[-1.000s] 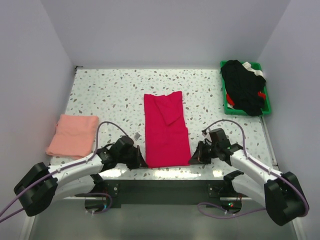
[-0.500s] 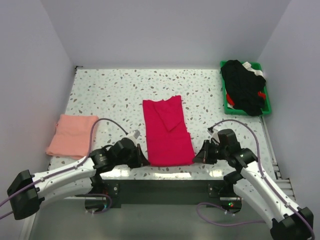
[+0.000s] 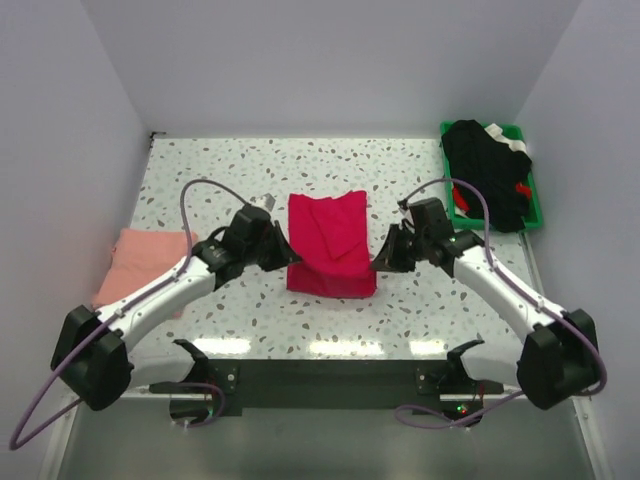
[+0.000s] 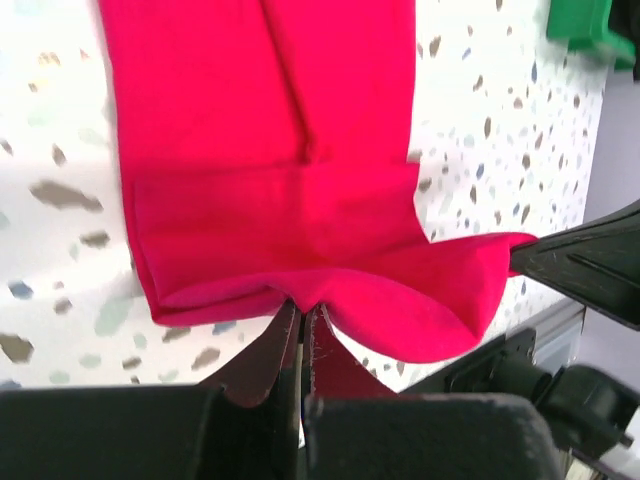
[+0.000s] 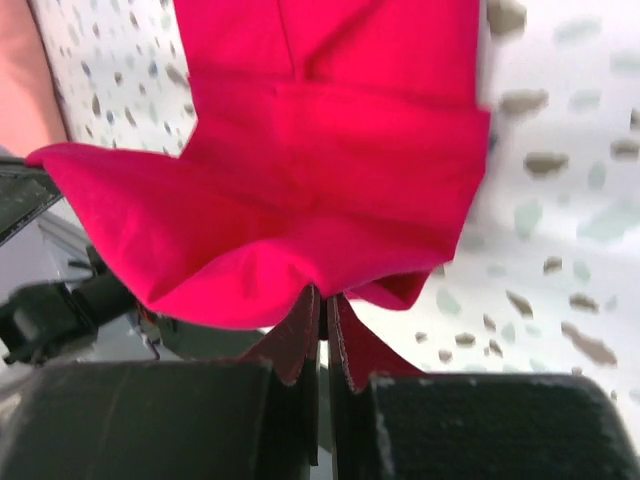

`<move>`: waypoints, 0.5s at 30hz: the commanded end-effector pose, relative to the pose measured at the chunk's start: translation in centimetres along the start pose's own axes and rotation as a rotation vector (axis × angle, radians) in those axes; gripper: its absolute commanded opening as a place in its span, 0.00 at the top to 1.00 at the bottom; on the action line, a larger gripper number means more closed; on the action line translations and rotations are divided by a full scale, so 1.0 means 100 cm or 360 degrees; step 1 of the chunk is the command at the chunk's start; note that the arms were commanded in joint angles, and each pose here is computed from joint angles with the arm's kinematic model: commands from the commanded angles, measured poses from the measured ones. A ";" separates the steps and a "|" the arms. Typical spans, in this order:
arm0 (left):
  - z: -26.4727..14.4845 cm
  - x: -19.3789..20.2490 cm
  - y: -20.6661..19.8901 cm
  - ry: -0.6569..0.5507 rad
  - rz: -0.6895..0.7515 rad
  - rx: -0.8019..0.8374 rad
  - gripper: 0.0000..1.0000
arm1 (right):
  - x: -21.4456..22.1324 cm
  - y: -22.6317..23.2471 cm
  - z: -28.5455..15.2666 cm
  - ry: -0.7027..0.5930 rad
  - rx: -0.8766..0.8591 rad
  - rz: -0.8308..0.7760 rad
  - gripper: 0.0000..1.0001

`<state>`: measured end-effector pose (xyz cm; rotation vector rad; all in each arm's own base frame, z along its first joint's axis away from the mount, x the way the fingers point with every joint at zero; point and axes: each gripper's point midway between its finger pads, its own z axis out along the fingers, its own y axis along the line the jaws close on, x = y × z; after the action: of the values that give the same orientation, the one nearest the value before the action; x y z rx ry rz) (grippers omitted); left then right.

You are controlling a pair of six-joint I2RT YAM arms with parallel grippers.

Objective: Fold and stack the t-shirts
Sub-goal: Fold the tshirt

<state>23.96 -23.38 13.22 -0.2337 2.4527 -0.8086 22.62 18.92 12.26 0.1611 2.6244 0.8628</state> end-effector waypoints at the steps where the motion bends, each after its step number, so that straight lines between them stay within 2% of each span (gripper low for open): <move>1: 0.003 -0.050 -0.022 -0.0097 0.0072 0.0109 1.00 | -0.065 0.027 0.008 -0.0228 -0.0024 -0.0060 1.00; 6: 0.040 -0.105 -0.015 -0.0115 0.0009 0.0084 1.00 | -0.131 0.041 0.034 -0.0265 -0.0001 -0.0043 1.00; 7: 0.042 -0.125 -0.024 -0.0157 0.0009 0.0116 1.00 | -0.135 0.030 0.055 -0.0198 0.0043 -0.0008 1.00; 8: 0.060 -0.132 -0.012 -0.0130 -0.0021 0.0083 1.00 | -0.148 0.025 0.058 -0.0211 0.0049 0.0019 1.00; 10: 0.069 -0.160 -0.024 -0.0160 -0.0013 0.0142 1.00 | -0.174 0.020 0.078 -0.0208 0.0047 0.0068 1.00; 11: 0.090 -0.165 -0.010 -0.0127 -0.0047 0.0099 1.00 | -0.186 0.013 0.084 -0.0211 0.0048 0.0103 1.00; 15: 0.132 -0.199 -0.004 -0.0102 -0.0042 0.0150 1.00 | -0.232 0.001 0.109 -0.0241 0.0028 0.0165 1.00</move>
<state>44.32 -23.11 12.17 -0.3472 2.4191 -0.8257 44.88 20.24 10.06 0.3513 2.5674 0.7819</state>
